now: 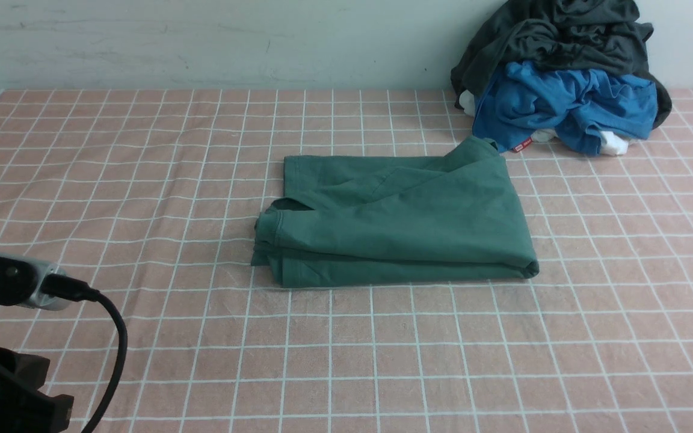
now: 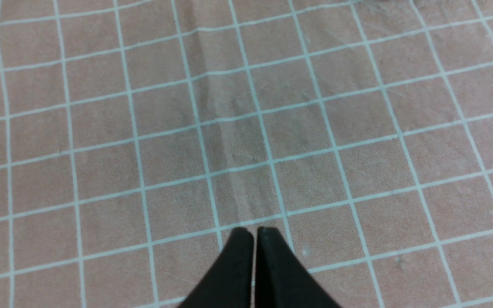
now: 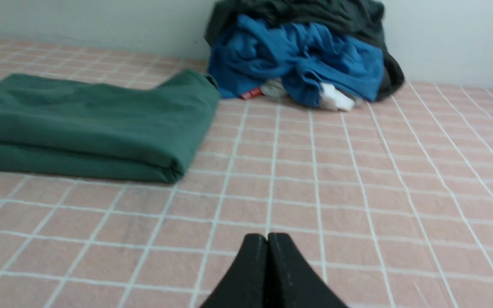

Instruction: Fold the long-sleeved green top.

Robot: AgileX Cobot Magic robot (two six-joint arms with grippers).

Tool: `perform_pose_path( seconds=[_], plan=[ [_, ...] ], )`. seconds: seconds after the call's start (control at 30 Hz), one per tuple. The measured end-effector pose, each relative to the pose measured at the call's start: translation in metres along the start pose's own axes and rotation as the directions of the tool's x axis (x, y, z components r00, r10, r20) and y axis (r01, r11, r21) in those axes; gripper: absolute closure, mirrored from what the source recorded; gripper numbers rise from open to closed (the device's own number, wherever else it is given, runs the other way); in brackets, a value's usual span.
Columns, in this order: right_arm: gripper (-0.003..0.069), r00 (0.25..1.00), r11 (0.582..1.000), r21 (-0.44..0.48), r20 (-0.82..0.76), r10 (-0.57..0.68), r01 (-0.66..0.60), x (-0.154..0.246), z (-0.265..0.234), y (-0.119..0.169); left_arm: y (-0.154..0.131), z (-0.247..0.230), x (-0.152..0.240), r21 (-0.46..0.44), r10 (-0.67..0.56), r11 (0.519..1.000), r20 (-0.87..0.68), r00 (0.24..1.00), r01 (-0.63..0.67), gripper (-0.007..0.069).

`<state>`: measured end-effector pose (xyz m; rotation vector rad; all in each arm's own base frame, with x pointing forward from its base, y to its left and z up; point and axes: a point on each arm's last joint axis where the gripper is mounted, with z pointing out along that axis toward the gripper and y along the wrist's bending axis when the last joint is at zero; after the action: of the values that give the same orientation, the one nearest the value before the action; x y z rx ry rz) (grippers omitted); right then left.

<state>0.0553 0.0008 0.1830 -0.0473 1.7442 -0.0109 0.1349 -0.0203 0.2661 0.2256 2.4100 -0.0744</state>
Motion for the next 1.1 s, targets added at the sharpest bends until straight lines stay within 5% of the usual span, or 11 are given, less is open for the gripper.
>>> perform_pose_path(
  seconds=[0.67, 0.87, 1.1],
  plan=[
    [0.0673, 0.999, 0.998, 0.05, -0.015, 0.029, -0.028, 0.001, 0.0, -0.003, -0.003, -0.003, 0.004, 0.012, 0.023, 1.0, 0.022, 1.0, -0.023, 0.0628],
    [0.0673, 0.999, 0.998, 0.052, -0.015, 0.034, -0.033, 0.001, 0.0, -0.003, -0.007, -0.037, 0.043, 0.016, 0.055, 0.998, 0.24, 0.969, -0.06, 0.0628],
    [0.0673, 0.999, 0.998, 0.051, -0.016, 0.045, -0.044, 0.001, 0.0, -0.003, 0.0, -0.062, 0.088, -0.111, 0.115, 0.992, 0.557, 0.823, -0.063, 0.0628]
  ],
)
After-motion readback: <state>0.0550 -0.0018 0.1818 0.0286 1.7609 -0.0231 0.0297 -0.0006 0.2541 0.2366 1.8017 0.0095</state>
